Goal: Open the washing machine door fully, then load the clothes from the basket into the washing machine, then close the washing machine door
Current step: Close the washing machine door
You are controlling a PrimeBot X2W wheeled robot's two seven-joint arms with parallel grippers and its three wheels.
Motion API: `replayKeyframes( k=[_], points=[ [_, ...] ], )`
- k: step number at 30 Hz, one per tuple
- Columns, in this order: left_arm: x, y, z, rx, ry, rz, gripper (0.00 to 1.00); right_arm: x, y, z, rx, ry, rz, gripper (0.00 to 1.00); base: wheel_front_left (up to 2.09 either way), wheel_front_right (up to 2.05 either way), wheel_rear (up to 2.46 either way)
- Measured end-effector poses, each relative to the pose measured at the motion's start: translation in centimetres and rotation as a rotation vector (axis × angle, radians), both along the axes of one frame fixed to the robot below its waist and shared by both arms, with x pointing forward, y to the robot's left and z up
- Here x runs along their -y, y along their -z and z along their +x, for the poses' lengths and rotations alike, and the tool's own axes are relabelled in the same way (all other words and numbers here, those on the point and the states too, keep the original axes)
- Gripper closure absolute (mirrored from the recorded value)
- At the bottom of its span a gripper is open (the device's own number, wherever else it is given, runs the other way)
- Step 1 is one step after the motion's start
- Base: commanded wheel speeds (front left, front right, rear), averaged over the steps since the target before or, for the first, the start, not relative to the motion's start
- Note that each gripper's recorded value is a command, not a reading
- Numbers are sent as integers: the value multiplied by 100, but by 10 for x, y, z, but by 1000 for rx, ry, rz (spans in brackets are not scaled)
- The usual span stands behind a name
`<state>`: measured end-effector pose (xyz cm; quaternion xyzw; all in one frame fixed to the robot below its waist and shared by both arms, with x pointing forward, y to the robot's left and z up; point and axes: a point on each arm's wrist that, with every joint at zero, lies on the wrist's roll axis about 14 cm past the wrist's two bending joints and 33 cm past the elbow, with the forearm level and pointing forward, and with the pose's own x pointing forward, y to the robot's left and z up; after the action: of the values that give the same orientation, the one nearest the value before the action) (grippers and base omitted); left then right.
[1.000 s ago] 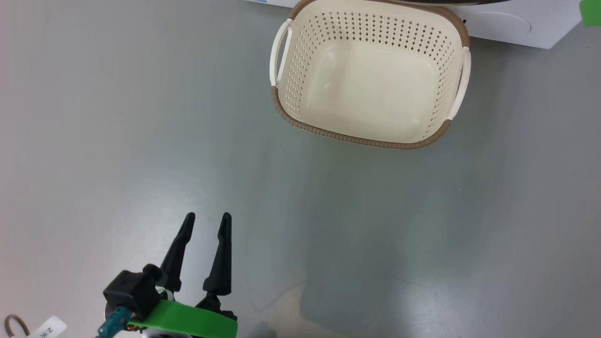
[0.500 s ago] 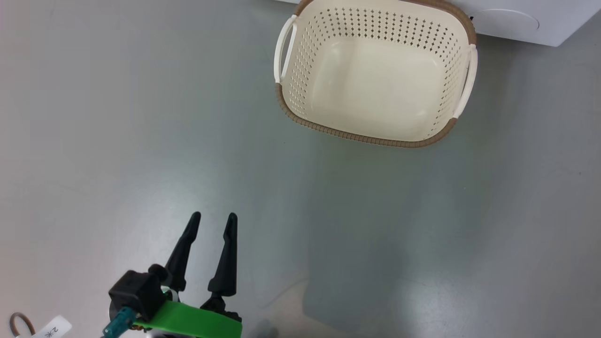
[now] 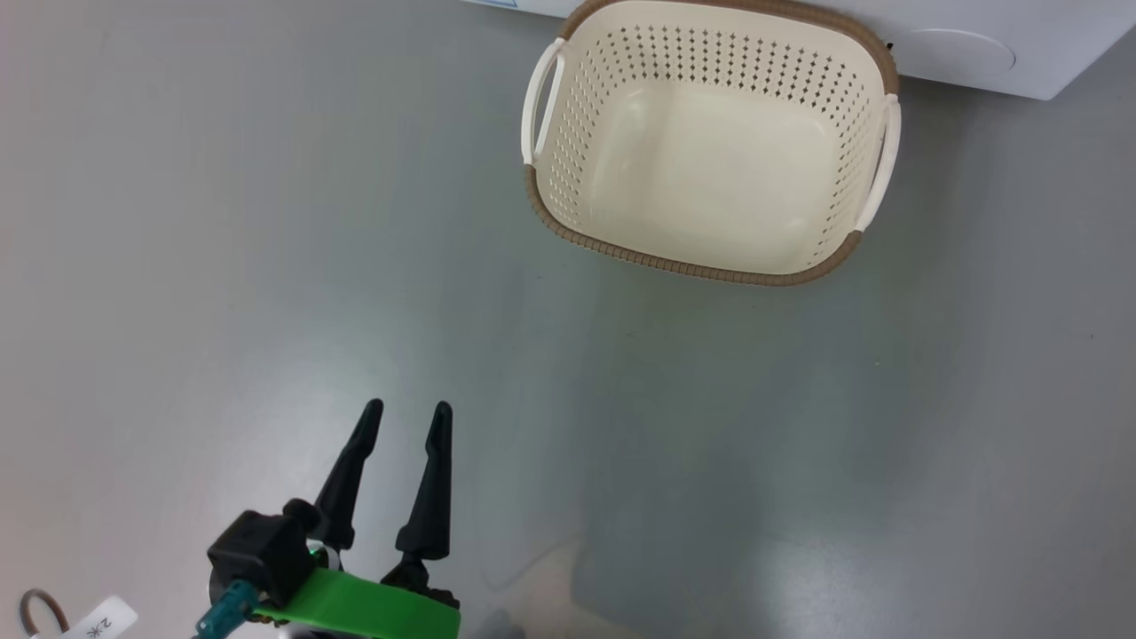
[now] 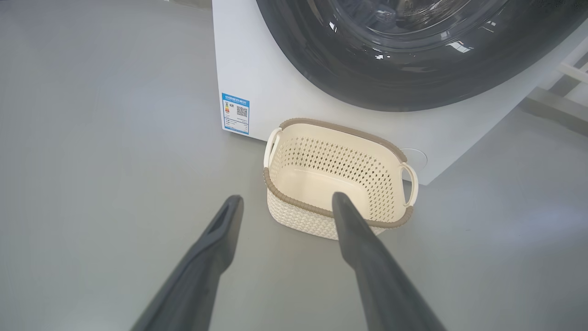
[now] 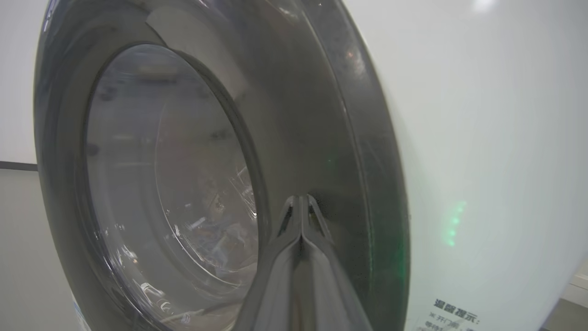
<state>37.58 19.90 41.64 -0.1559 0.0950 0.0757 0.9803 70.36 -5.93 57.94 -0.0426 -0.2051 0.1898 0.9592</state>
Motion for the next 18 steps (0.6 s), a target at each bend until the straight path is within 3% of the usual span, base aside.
replayKeyframes(
  k=[8, 9, 11, 13, 18],
  points=[
    [-3, -17, 5, 59, -15, -12, 0, 11, -45, -24, 100, -8, 80, 100, 0, 0, 0],
    [-3, -21, 7, 72, -13, -11, 0, 10, -42, -30, 93, -18, 86, 65, 0, 0, 0],
    [-5, -27, 8, 89, -19, -9, 0, 6, -35, -45, 78, -42, 89, 38, 0, 0, 0],
    [-5, -32, 9, 107, -20, -10, 0, 5, -30, -60, 64, -58, 86, 0, 0, 0, 0],
    [-7, -47, 10, 157, -21, -13, 0, 2, -34, -99, 53, -102, 122, 0, 0, 0, 0]
  ],
)
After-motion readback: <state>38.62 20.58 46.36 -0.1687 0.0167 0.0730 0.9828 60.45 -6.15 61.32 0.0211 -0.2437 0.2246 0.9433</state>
